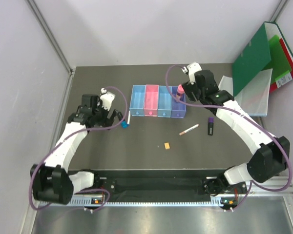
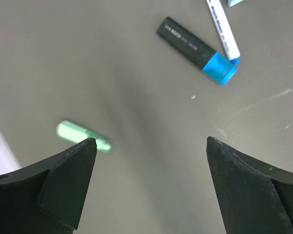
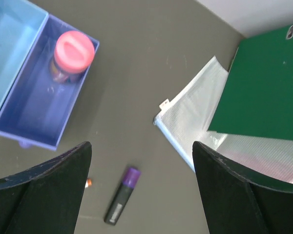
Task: Sort the stationery into containers
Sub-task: Pick up the pen from the center of the board.
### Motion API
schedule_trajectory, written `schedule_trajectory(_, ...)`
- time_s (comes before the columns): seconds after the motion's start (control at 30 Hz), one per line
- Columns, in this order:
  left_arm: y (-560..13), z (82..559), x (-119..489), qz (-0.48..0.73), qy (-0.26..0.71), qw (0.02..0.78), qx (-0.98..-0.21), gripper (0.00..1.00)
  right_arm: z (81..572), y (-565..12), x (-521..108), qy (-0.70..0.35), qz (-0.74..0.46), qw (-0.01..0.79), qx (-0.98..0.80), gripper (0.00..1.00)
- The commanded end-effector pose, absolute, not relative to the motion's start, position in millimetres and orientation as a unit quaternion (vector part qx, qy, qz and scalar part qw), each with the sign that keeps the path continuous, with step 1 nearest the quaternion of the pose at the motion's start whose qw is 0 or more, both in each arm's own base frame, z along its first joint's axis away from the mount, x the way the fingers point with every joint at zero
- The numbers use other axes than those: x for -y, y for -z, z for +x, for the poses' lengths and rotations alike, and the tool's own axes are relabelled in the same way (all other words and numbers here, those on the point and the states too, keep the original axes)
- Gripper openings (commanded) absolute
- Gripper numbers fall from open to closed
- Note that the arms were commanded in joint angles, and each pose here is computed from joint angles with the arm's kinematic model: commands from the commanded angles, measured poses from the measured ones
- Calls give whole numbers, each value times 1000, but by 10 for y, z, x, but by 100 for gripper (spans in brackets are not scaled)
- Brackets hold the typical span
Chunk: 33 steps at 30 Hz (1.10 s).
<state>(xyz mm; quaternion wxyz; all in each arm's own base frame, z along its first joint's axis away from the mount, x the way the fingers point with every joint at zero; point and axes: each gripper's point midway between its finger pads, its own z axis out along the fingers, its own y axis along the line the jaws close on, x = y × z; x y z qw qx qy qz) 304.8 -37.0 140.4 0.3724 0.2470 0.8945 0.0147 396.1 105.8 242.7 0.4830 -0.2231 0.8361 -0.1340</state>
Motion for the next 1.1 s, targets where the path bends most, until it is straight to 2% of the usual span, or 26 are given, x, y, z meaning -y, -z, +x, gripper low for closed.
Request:
schedule_trajectory(0.0, -1440, 3243, 572, 192, 40, 364, -910, 98, 3886, -2708, -941, 136, -200, 517, -821, 83)
schedule_trajectory(0.27, -1174, 3604, 920, 154, 86, 325, -929, 97, 3881, -2717, -646, 164, -182, 509, -825, 84)
schedule_trajectory(0.53, -789, 3870, 929, 95, 43, 266, -958, 94, 3896, -2734, -472, 168, -156, 506, -832, 84)
schedule_trajectory(0.83, -474, 3889, 696, 60, -29, 243, -968, 94, 3979, -2817, -498, 152, -147, 515, -831, 84)
schedule_trajectory(1.07, -344, 3834, 779, 66, -13, 225, -972, 94, 4020, -2893, -543, 139, -144, 523, -829, 83)
